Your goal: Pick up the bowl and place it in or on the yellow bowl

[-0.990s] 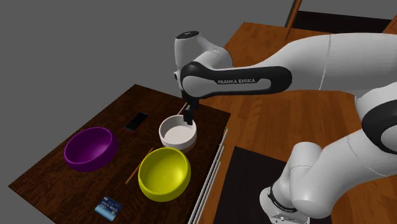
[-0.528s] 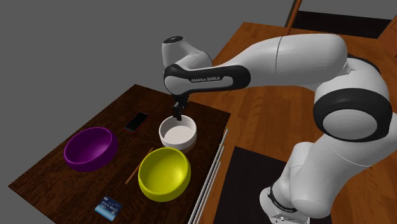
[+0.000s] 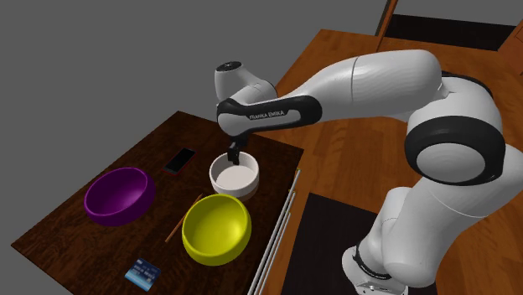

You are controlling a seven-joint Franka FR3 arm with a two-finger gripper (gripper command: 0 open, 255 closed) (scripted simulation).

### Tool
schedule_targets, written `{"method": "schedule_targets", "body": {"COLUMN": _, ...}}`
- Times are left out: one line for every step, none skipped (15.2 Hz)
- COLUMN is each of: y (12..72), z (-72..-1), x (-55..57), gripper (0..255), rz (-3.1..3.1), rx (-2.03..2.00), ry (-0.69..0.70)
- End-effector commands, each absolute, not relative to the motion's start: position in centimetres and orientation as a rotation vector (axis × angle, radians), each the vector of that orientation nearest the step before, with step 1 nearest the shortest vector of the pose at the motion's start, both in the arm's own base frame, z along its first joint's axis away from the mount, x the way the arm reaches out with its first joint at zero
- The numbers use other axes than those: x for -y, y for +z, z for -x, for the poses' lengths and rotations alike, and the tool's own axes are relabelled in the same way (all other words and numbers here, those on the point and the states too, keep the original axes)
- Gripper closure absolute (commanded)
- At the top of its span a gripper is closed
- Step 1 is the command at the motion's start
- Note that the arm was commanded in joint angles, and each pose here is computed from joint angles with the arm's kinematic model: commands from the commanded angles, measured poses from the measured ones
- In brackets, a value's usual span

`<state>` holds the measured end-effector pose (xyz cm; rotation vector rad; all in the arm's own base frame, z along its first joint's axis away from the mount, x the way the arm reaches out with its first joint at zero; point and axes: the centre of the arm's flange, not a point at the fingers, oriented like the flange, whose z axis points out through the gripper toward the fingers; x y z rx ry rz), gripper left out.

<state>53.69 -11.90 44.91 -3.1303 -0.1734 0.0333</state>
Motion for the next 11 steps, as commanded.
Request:
{"method": "schedule_targets", "body": {"y": 44.73, "z": -53.70, "x": 11.92, "gripper": 0, "rz": 3.130, "rx": 0.173, "ry": 0.033}}
{"method": "schedule_targets", "body": {"y": 44.73, "z": -53.70, "x": 11.92, "gripper": 0, "rz": 3.130, "rx": 0.173, "ry": 0.033}}
{"method": "schedule_targets", "body": {"y": 44.73, "z": -53.70, "x": 11.92, "gripper": 0, "rz": 3.130, "rx": 0.173, "ry": 0.033}}
{"method": "schedule_targets", "body": {"y": 44.73, "z": -53.70, "x": 11.92, "gripper": 0, "rz": 3.130, "rx": 0.173, "ry": 0.033}}
{"method": "schedule_targets", "body": {"y": 44.73, "z": -53.70, "x": 11.92, "gripper": 0, "rz": 3.130, "rx": 0.173, "ry": 0.033}}
{"method": "schedule_targets", "body": {"y": 44.73, "z": -53.70, "x": 11.92, "gripper": 0, "rz": 3.130, "rx": 0.173, "ry": 0.033}}
{"method": "schedule_targets", "body": {"y": 44.73, "z": -53.70, "x": 11.92, "gripper": 255, "rz": 3.130, "rx": 0.173, "ry": 0.033}}
{"method": "schedule_targets", "body": {"y": 44.73, "z": -53.70, "x": 11.92, "gripper": 255, "rz": 3.130, "rx": 0.173, "ry": 0.033}}
{"method": "schedule_targets", "body": {"y": 44.73, "z": -53.70, "x": 11.92, "gripper": 255, "rz": 3.130, "rx": 0.173, "ry": 0.033}}
{"method": "schedule_targets", "body": {"y": 44.73, "z": -53.70, "x": 11.92, "gripper": 255, "rz": 3.130, "rx": 0.173, "ry": 0.033}}
{"method": "schedule_targets", "body": {"y": 44.73, "z": -53.70, "x": 11.92, "gripper": 255, "rz": 3.130, "rx": 0.173, "ry": 0.033}}
